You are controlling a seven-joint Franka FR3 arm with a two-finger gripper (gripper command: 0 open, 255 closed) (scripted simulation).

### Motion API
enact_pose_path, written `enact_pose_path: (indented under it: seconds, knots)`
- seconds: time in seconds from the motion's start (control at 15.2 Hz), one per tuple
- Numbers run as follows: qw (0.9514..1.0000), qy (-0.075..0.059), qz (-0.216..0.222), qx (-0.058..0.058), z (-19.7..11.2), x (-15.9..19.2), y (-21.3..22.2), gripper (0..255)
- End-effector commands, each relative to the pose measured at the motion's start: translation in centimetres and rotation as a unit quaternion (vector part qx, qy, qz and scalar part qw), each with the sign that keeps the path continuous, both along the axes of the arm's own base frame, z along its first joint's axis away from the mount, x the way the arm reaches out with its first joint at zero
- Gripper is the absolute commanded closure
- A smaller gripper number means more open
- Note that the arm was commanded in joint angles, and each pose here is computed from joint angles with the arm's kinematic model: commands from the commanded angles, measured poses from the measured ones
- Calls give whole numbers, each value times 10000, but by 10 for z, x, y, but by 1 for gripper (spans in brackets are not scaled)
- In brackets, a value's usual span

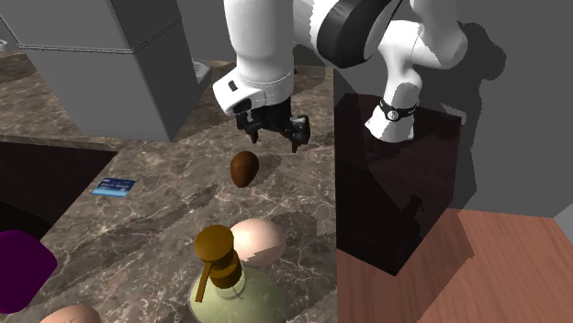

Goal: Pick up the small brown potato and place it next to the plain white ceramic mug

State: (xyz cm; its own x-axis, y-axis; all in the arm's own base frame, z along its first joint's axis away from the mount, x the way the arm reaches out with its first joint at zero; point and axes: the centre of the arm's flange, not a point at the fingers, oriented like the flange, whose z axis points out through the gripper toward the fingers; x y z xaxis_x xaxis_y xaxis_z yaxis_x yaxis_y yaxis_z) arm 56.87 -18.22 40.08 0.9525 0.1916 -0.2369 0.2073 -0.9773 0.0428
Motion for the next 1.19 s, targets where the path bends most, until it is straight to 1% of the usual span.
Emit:
enact_pose_path:
  seconds: [0.0, 0.33, 0.4, 0.86, 1.12]
  knots:
    - [10000, 49, 11, -36, -14, 18, -18, 0]
    - [9998, 170, 31, -120, -45, 64, -57, 0]
    - [9998, 179, 32, -126, -47, 67, -59, 0]
    - [9998, 179, 32, -126, -85, 57, -64, 0]
    - [9998, 179, 32, -126, -85, 57, -64, 0]
